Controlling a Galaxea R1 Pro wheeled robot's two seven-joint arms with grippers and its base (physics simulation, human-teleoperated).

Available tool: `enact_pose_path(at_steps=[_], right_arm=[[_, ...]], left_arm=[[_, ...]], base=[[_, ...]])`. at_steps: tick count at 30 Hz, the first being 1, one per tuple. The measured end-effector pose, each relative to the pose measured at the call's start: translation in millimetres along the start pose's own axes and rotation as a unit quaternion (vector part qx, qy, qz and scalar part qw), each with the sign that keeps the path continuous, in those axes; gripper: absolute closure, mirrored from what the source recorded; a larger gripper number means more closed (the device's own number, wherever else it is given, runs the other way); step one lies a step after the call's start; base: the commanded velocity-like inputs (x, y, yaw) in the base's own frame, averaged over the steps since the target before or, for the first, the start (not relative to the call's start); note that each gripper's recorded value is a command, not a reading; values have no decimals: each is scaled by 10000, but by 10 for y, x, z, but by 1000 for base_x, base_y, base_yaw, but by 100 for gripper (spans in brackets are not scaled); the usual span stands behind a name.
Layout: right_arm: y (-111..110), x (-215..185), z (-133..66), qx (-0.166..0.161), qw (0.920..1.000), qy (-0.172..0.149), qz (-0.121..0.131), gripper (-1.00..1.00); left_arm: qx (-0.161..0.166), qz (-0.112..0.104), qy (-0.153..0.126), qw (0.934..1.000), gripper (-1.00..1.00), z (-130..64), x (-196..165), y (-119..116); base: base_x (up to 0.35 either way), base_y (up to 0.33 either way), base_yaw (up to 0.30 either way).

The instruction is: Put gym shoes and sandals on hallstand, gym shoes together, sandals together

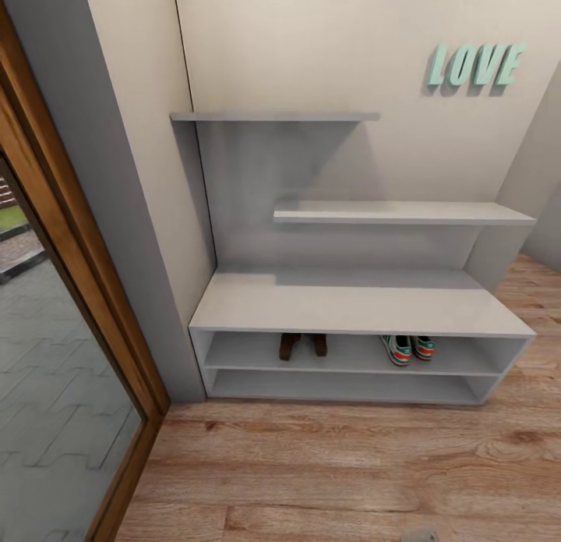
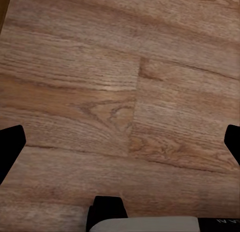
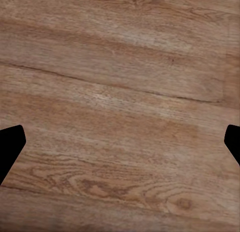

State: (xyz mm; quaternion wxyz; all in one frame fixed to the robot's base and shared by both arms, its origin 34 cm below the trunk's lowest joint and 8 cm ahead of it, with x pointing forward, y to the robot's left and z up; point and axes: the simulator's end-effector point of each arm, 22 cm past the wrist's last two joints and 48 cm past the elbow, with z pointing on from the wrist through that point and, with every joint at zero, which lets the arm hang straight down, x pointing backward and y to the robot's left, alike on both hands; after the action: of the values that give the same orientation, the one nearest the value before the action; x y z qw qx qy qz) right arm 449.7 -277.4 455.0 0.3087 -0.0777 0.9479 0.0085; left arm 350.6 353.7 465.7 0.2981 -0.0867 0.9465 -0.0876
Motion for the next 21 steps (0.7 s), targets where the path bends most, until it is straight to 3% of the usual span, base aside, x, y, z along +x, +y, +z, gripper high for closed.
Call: enact_pose_path(at_steps=[10, 21], right_arm=[[0, 0, 0, 0, 10000, 0, 0, -100], [0, 0, 0, 0, 10000, 0, -1, -100]], left_arm=[[68, -321, 458, 9984, -100, -75, 471, -131], [127, -560, 775, 9953, -100, -152, 790, -254]], base=[[0, 0, 0], [0, 0, 0]])
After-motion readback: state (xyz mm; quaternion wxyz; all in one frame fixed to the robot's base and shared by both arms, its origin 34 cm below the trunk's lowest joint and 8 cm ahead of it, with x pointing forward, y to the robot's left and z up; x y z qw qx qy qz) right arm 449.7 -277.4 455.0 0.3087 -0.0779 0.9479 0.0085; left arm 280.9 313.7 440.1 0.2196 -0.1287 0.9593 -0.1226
